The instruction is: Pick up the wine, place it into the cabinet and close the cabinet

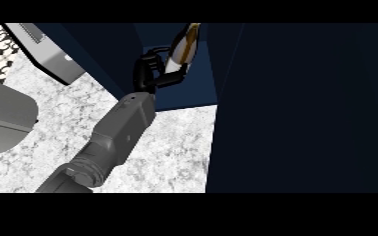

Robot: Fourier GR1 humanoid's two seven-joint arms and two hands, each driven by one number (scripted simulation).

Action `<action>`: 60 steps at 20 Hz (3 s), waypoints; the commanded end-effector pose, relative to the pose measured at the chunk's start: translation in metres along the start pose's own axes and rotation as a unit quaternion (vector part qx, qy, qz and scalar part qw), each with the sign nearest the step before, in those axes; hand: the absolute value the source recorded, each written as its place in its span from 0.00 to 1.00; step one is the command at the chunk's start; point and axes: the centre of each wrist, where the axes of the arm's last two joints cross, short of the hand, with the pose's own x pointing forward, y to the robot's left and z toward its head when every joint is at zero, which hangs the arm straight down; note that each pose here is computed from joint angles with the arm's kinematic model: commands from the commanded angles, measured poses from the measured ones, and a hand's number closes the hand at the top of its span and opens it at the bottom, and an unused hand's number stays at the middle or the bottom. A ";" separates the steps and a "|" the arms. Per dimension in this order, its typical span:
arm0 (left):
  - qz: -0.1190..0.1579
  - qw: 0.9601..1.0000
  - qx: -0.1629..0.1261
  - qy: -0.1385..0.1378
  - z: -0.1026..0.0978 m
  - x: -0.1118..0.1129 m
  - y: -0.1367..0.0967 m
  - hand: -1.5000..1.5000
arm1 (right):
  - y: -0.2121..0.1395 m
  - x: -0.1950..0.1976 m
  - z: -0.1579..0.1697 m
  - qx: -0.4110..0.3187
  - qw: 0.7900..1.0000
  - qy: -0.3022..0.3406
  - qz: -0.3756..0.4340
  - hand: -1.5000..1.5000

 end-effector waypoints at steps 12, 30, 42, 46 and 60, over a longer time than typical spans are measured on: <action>0.038 0.999 0.004 0.036 0.022 -0.032 0.021 1.00 | 0.000 0.000 0.003 0.030 0.999 -0.005 -0.020 0.00; 0.015 0.999 0.027 0.018 0.013 -0.018 0.009 1.00 | 0.004 -0.005 -0.005 0.032 0.999 -0.002 -0.031 0.00; 0.011 0.999 0.034 -0.002 -0.011 0.026 -0.022 1.00 | -0.007 -0.011 0.000 0.017 0.999 -0.009 -0.026 0.00; 0.006 1.000 0.026 0.009 -0.013 0.029 -0.023 1.00 | -0.010 -0.009 -0.005 0.014 1.000 0.001 -0.024 0.00; -0.024 0.998 0.057 0.025 -0.026 0.044 -0.021 1.00 | -0.012 -0.006 0.010 0.012 1.000 -0.009 -0.018 0.00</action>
